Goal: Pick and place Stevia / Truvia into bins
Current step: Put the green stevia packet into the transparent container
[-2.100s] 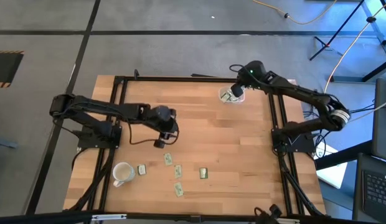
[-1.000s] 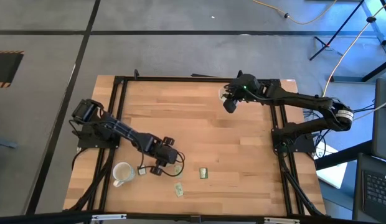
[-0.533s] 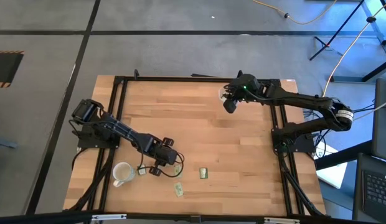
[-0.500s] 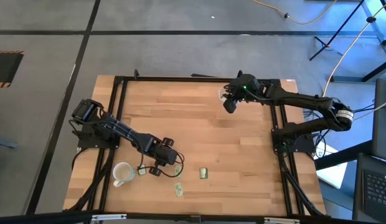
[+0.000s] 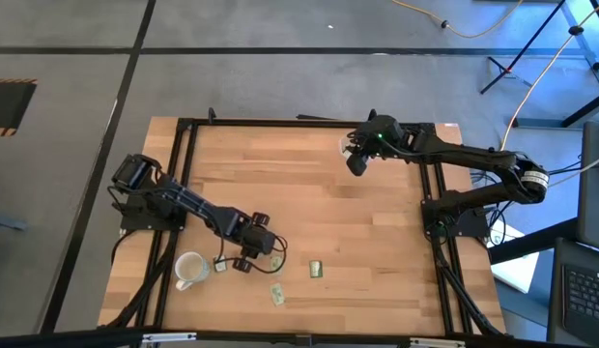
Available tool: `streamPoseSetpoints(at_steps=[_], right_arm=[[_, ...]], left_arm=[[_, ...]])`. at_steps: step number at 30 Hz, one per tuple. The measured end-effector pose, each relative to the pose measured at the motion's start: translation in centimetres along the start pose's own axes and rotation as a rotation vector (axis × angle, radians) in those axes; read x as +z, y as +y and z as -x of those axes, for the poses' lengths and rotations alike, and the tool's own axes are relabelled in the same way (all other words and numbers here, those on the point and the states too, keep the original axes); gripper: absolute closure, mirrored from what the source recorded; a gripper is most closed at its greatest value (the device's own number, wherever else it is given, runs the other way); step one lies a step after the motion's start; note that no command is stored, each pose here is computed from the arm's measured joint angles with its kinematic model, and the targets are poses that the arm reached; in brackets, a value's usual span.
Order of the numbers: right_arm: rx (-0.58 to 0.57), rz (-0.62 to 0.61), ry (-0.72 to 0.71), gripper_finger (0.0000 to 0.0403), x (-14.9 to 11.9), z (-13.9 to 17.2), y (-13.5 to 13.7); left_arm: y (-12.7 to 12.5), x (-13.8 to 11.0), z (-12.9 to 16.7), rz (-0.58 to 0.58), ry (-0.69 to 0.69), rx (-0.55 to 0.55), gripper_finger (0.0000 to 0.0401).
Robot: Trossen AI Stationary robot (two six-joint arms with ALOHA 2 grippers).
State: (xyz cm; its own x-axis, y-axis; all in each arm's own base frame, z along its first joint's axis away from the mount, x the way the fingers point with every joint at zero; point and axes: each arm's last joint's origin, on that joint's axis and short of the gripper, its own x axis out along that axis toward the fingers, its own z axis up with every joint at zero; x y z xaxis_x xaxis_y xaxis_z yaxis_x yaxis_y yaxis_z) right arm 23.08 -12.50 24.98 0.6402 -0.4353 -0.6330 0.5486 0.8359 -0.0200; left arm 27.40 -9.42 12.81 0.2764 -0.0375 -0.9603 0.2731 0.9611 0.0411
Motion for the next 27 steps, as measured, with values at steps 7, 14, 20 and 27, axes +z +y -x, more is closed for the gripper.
streamPoseSetpoints(at_steps=[7, 14, 20, 27], right_arm=[[0.0, 0.003, 0.0, 0.0265, 0.0, 0.0, 0.0], [0.0, 0.003, 0.0, 0.0265, 0.0, 0.0, 0.0], [0.0, 0.026, 0.0, 0.0265, 0.0, 0.0, 0.0], [0.048, 0.056, -0.003, 0.0265, 0.0, 0.0, 0.1]], left_arm=[[0.1, -0.1, 0.0, 0.028, 0.008, -0.024, 0.0322], [0.3, -0.1, -0.1, 0.032, 0.009, -0.047, 0.0367], [0.6, 0.0, 0.4, 0.028, -0.009, -0.053, 0.0394], [2.5, 1.5, 3.3, 0.061, -0.126, -0.021, 0.0397]])
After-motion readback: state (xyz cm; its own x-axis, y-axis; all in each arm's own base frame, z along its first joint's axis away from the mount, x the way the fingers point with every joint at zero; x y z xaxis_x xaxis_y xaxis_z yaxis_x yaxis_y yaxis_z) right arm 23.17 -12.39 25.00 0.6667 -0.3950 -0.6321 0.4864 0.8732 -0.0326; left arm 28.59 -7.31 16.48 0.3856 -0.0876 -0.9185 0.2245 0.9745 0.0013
